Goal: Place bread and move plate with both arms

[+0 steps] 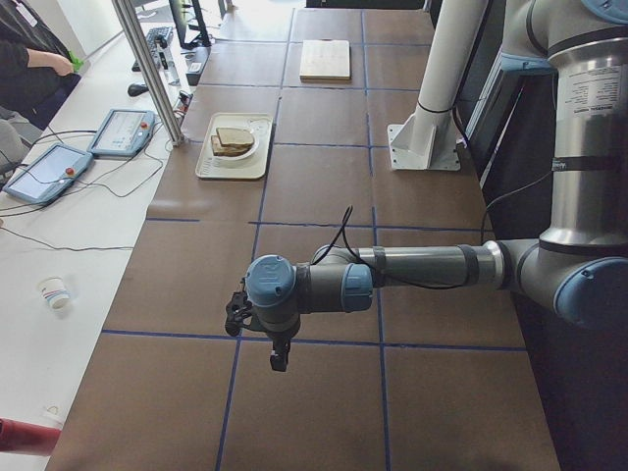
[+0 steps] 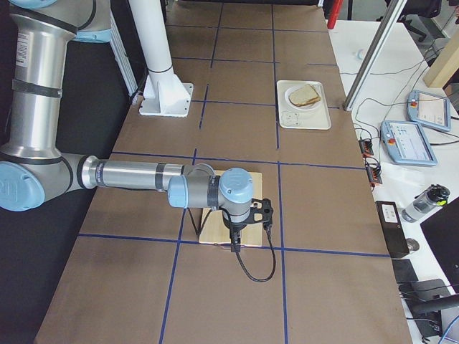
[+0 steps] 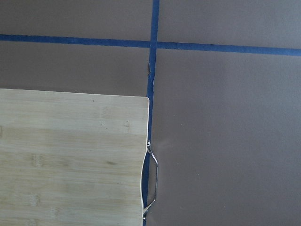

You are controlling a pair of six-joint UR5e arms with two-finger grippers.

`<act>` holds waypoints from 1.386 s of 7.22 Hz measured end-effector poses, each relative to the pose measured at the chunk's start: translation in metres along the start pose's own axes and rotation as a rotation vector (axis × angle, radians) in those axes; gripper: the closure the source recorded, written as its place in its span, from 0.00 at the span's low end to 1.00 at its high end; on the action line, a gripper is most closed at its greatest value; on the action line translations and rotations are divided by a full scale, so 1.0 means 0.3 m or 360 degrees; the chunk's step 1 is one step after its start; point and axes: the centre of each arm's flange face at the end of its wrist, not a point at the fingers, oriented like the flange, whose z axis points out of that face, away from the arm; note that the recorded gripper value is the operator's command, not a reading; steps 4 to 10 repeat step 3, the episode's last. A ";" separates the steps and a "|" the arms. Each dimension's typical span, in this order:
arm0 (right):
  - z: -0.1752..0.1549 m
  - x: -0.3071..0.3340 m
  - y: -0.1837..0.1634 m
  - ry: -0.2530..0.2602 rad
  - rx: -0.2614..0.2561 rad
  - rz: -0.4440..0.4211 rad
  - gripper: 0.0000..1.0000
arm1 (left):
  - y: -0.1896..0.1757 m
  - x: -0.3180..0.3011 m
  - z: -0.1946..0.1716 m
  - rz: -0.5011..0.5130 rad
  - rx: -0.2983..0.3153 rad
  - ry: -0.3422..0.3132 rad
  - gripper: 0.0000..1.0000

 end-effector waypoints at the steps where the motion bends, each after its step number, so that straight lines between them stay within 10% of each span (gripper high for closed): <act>1: -0.001 0.000 -0.001 0.0001 0.0002 -0.0002 0.00 | -0.001 0.000 0.000 0.0000 0.0000 0.0000 0.00; 10: -0.002 -0.001 -0.001 0.0001 0.0004 -0.0005 0.00 | -0.005 0.001 -0.002 0.0002 0.0002 0.0000 0.00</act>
